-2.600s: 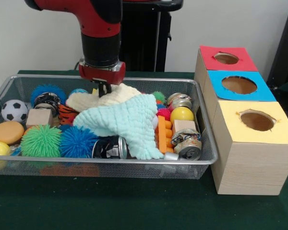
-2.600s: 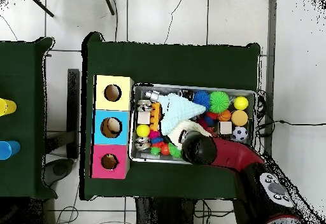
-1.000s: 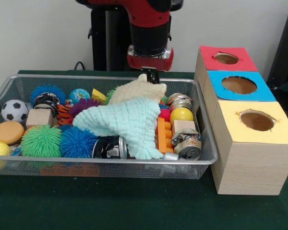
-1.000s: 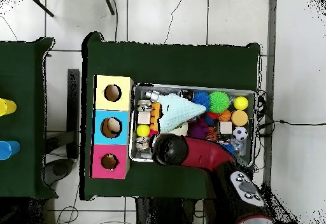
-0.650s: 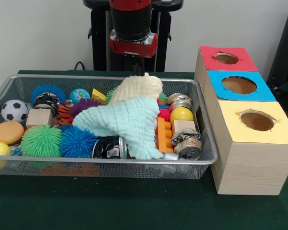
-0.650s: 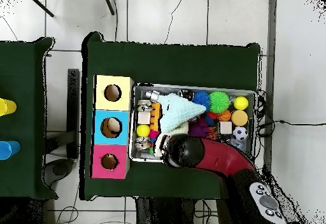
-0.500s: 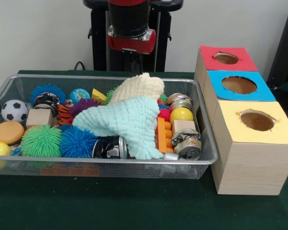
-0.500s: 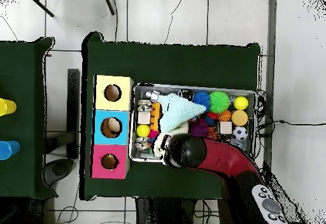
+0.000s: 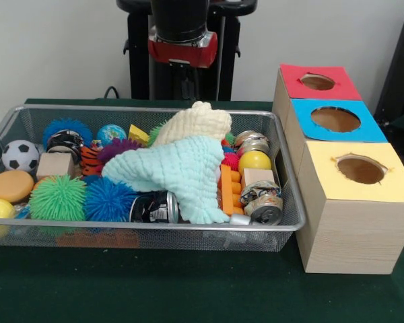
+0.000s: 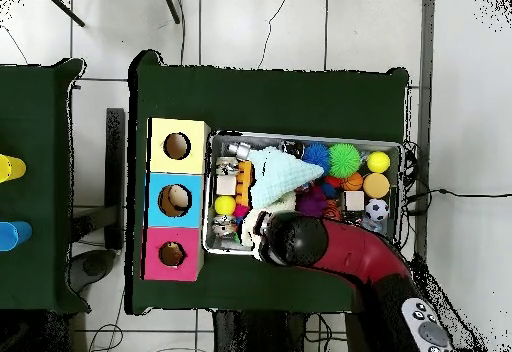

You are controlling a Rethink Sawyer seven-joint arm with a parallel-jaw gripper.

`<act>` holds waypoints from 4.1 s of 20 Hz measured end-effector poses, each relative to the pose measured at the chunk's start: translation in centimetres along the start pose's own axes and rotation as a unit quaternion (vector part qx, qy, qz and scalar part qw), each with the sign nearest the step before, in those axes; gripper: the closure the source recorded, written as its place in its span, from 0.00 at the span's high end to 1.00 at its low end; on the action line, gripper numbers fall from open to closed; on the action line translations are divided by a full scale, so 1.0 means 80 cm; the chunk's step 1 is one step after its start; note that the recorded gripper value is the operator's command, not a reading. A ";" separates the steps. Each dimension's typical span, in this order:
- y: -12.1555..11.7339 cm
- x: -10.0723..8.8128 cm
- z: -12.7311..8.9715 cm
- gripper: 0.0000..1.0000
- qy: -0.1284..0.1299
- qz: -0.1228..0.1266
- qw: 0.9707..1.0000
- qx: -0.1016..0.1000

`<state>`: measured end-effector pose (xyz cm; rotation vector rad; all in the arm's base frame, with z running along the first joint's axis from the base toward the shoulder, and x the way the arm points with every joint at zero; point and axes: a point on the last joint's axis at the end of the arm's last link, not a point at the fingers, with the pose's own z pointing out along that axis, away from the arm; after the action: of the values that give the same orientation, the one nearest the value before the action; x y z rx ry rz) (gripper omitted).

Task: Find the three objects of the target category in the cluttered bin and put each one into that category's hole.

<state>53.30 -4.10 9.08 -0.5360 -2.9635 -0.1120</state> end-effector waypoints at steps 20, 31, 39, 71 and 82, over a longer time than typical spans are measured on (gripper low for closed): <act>-0.176 0.013 0.125 0.00 0.067 0.042 0.997 -0.005; -0.187 0.005 0.141 0.00 0.067 0.045 0.996 -0.025; -0.193 -0.002 0.152 0.00 0.071 0.044 0.996 -0.028; -0.198 -0.088 0.014 0.00 0.055 0.040 0.998 0.005; -0.184 -0.120 0.050 0.00 0.053 0.033 0.998 -0.001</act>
<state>56.58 -20.74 3.08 -0.6083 -2.8392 -0.1330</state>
